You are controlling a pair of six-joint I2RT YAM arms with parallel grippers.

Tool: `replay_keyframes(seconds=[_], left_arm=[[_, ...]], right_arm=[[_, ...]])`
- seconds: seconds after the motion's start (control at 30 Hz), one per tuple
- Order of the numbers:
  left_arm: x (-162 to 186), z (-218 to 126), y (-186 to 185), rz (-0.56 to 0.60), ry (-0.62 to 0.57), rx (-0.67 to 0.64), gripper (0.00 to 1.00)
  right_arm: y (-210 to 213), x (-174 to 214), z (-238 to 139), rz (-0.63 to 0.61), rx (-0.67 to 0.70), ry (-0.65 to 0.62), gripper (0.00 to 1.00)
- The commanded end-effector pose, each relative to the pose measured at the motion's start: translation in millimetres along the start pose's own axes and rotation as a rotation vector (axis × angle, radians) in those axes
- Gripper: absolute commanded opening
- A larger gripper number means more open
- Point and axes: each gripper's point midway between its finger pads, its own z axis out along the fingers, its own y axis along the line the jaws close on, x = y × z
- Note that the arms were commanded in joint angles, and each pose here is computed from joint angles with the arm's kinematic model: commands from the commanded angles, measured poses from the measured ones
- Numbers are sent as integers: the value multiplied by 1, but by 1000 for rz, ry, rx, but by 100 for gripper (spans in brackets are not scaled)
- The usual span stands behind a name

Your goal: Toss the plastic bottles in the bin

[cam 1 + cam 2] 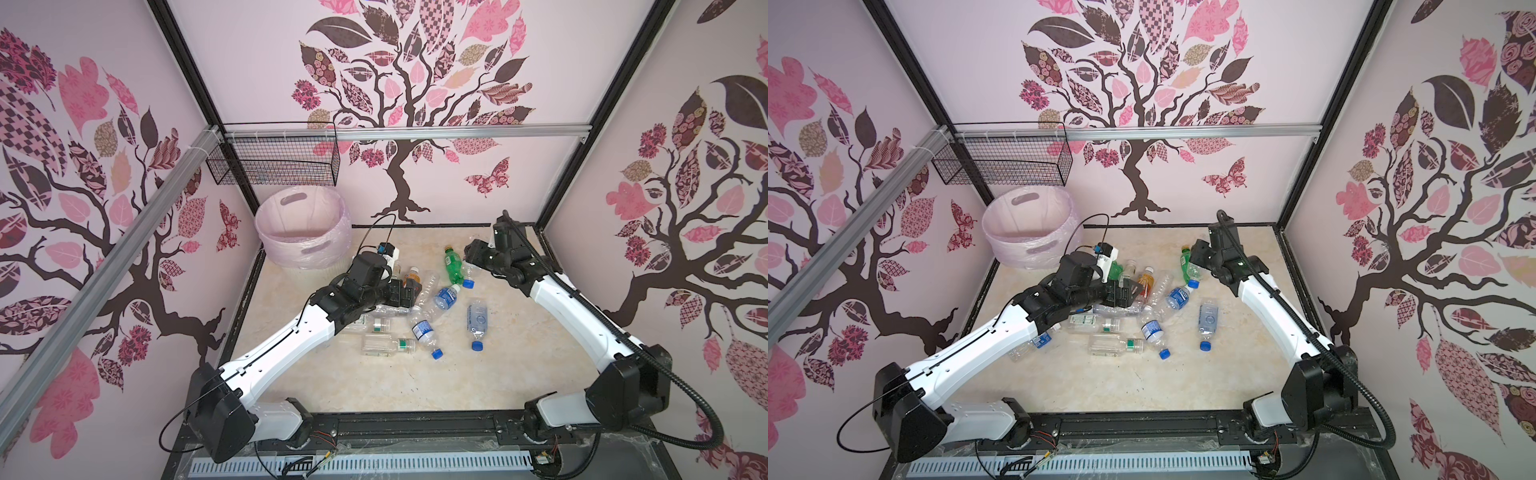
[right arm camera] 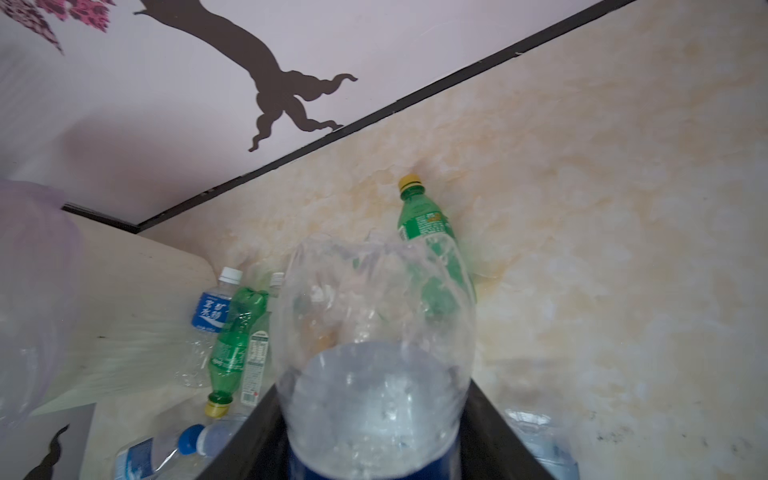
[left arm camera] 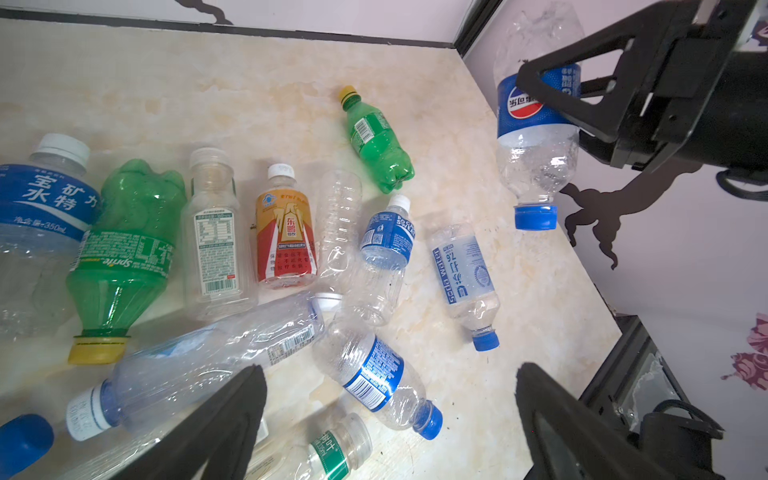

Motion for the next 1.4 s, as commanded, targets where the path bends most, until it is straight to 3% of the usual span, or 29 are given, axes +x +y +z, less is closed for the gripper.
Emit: replay_keyframes(seconds=[0.0, 0.37, 0.67, 0.77, 1.1, 1.2, 1.37], left_arm=[[-18, 2, -16, 25, -46, 66, 97], [-38, 19, -31, 23, -78, 126, 97], [-48, 18, -30, 15, -106, 112, 97], [-48, 22, -25, 4, -101, 97, 87], [-54, 36, -17, -64, -89, 104, 75], [-57, 37, -16, -74, -96, 104, 66], [-56, 41, -13, -102, -84, 112, 42]], right_arm=[[35, -5, -3, 36, -99, 30, 57], [125, -1, -10, 29, -335, 80, 57], [151, 6, -2, 33, -402, 113, 57], [156, 3, -3, 31, -415, 111, 57], [159, 2, -5, 32, -428, 112, 57], [160, 2, -5, 35, -433, 111, 57], [160, 3, -5, 40, -440, 113, 57]])
